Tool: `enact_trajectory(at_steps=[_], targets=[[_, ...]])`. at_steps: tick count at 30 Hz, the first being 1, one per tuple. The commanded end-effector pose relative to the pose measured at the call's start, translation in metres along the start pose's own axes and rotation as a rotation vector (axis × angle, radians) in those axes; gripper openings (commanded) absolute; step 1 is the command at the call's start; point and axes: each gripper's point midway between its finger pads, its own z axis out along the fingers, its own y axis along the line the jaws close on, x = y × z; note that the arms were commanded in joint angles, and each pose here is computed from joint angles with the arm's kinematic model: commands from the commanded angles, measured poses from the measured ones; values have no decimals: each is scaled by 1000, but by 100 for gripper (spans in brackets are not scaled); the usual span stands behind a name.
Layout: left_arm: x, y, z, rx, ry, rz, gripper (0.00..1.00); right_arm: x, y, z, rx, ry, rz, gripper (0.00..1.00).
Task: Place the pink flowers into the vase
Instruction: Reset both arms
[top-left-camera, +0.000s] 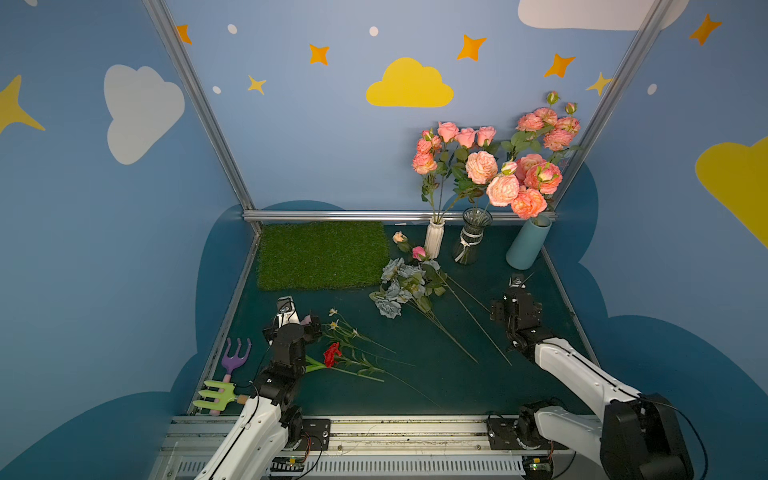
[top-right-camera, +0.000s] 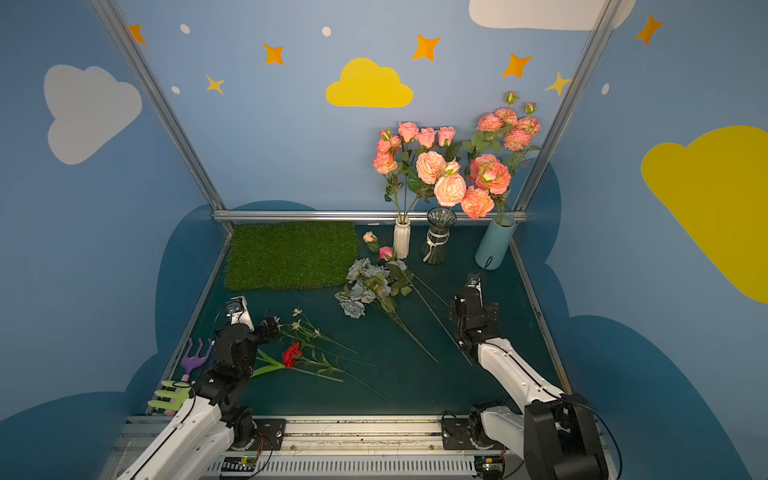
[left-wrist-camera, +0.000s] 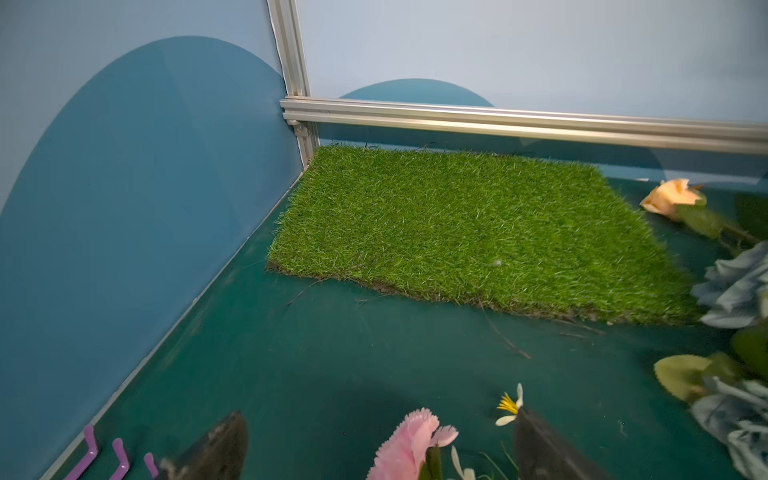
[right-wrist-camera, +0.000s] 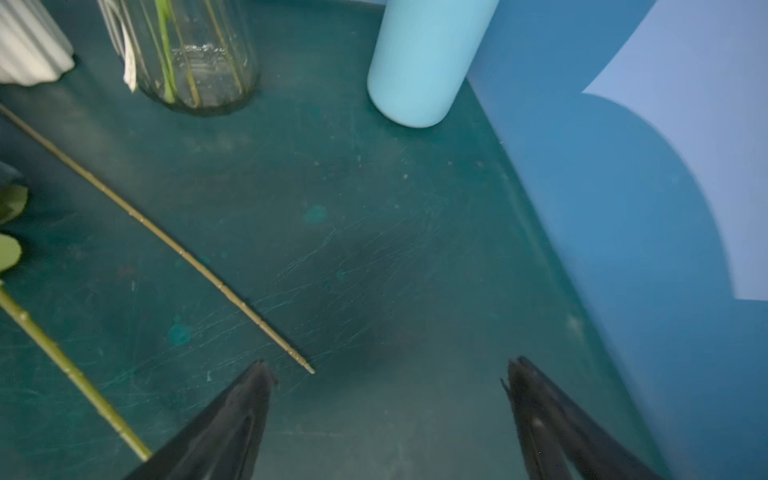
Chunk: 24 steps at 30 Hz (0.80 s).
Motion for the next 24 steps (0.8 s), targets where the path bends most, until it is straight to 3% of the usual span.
enact_trajectory(at_steps=[1,5,7,12,17,21,24], targets=[[-31,-8,7,15,-139,31,100,-41,7,4,-28,-168,34,90],[1,-8,29,-32,-37,55,100,-43,16,12,-48,-259,19,90],[4,-13,37,-3,-52,57,100,-47,17,13,-49,-328,13,90],[-7,-23,63,72,-80,-28,100,-38,17,29,-74,-246,27,90],[0,-52,98,194,-44,118,100,-32,18,31,-85,-247,30,90],[17,-42,118,187,-43,59,100,-28,10,31,-45,-310,88,90],[24,-38,123,197,66,27,100,-25,18,32,-125,-303,73,90]])
